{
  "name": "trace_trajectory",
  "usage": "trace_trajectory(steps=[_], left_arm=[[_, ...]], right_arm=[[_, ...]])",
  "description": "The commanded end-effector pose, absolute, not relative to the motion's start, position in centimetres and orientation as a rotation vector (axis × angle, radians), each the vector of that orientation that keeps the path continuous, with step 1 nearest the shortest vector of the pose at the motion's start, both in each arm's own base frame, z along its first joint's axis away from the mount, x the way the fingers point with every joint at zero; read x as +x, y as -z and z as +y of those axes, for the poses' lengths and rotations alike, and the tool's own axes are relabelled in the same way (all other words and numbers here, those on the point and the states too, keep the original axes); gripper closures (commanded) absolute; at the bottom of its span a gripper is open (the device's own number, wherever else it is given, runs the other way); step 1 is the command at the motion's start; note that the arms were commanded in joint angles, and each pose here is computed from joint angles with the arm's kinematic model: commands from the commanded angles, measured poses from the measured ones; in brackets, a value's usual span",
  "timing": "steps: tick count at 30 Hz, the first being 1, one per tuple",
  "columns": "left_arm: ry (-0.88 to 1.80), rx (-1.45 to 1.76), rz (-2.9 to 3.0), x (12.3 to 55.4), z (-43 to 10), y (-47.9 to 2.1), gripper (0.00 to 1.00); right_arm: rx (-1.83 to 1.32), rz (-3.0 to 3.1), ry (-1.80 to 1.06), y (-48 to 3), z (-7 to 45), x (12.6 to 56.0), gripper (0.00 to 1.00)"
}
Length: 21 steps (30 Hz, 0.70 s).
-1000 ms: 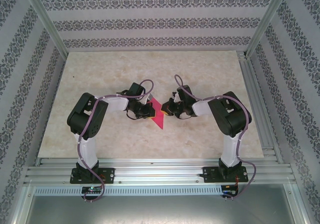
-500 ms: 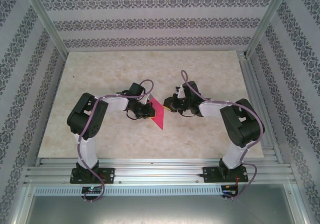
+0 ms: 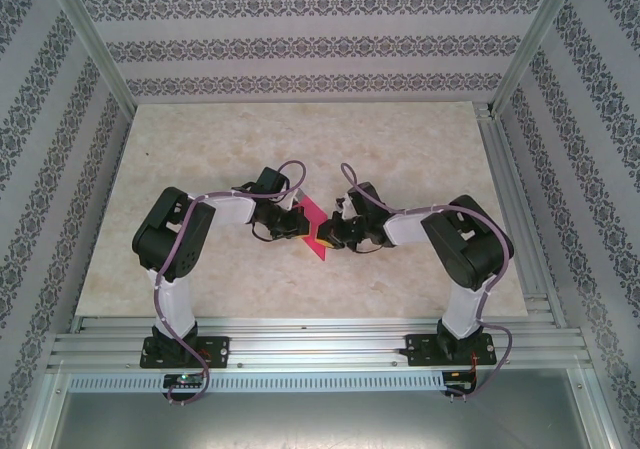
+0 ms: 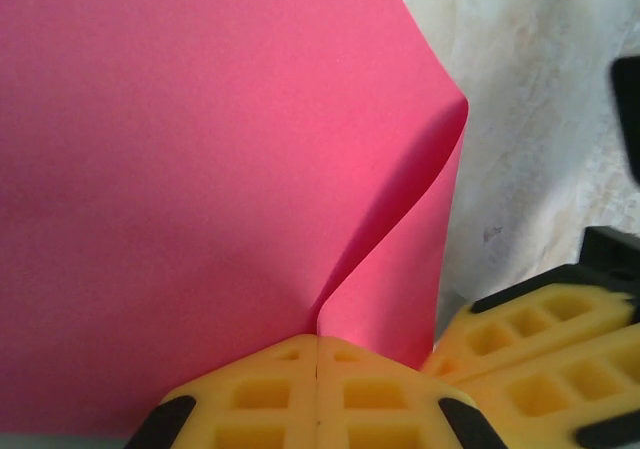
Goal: Fold a paper plane with a square sheet of paper (pick it up from the middle)
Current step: Third fold the triangle at the center of the table.
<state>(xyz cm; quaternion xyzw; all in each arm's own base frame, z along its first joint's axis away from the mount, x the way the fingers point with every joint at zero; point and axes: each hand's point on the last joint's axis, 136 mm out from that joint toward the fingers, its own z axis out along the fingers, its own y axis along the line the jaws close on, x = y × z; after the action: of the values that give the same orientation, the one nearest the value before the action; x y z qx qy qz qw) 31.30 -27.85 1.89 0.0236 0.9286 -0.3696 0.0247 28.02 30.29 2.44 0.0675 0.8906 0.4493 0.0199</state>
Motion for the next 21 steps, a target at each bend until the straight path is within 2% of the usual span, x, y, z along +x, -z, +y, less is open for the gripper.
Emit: trace_trajectory(steps=[1,5,11,16,21], left_arm=[[1.038,0.028,2.941,30.5,-26.3,-0.6,0.99],[1.029,0.027,2.948,30.5,-26.2,-0.6,0.99],[1.02,0.031,2.943,30.6,-26.1,-0.7,0.99],[1.027,0.032,2.939,30.7,-26.2,-0.9,0.99],[1.031,0.037,2.932,30.8,-26.3,-1.1,0.99]], right_arm=[[0.251,2.813,-1.347,0.3,29.4,27.1,0.92],[0.242,2.785,-1.422,0.0,30.1,27.1,0.92],[0.157,2.696,-1.457,-4.2,30.1,27.0,0.9],[0.111,2.757,-1.429,-3.8,30.4,25.2,0.9],[0.13,2.873,-1.305,-0.8,29.6,23.7,0.89]])
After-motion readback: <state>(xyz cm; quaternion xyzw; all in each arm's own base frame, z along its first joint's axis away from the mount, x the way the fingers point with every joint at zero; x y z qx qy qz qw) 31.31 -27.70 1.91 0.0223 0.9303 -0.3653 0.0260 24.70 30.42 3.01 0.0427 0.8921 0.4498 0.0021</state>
